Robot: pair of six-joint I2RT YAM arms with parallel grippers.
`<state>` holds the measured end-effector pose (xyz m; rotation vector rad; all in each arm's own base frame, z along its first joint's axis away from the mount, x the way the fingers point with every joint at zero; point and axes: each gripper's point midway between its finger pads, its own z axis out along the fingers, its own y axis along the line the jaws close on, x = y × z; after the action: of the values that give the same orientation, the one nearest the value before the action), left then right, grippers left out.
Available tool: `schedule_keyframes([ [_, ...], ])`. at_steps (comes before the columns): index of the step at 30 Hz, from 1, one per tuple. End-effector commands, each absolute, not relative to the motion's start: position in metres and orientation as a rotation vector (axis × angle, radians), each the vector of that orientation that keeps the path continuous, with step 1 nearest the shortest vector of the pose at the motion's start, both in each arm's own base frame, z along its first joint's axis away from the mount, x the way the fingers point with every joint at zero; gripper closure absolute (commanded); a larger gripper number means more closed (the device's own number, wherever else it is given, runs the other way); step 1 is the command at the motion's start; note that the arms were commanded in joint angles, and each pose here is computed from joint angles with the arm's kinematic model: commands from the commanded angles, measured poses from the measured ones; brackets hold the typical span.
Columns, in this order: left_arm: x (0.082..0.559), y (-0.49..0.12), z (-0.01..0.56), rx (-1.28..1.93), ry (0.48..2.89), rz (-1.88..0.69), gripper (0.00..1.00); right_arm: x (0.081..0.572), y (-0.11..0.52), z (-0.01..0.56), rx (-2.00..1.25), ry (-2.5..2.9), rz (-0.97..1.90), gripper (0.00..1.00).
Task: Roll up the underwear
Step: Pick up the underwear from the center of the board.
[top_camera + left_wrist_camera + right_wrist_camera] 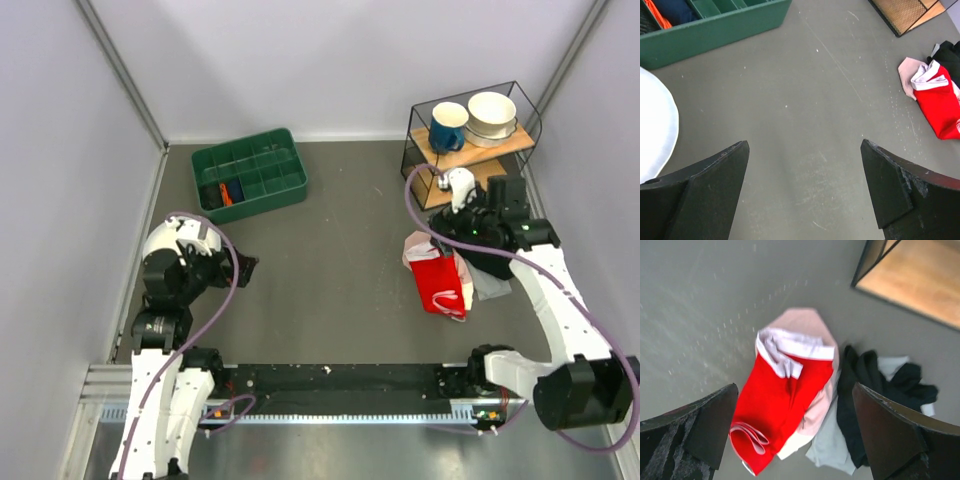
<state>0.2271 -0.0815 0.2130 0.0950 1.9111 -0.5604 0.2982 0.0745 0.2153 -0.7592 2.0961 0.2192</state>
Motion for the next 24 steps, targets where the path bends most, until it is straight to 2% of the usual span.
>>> schedule_keyframes([
  [1,0.245,-0.084,0.235,0.119,1.813,-0.566,0.01,0.294,0.055,0.168,-0.876,2.225,0.134,0.02],
  [6,0.252,-0.092,0.224,0.129,1.860,-0.629,0.01,0.299,0.070,0.127,-0.942,2.348,0.252,0.16],
  [11,0.252,-0.092,0.224,0.126,1.862,-0.625,0.01,0.317,0.080,0.115,-0.989,2.395,0.242,0.26],
  [16,0.252,-0.091,0.224,0.124,1.858,-0.620,0.01,0.314,0.091,0.099,-1.042,2.437,0.282,0.37],
  [20,0.253,-0.091,0.223,0.123,1.863,-0.621,0.01,0.312,0.097,0.090,-1.076,2.456,0.293,0.52],
  [22,0.252,-0.091,0.223,0.124,1.862,-0.619,0.01,0.315,0.096,0.089,-1.073,2.462,0.283,0.56],
  [24,0.253,-0.090,0.223,0.122,1.862,-0.616,0.01,0.317,0.096,0.085,-1.070,2.479,0.285,0.68],
])
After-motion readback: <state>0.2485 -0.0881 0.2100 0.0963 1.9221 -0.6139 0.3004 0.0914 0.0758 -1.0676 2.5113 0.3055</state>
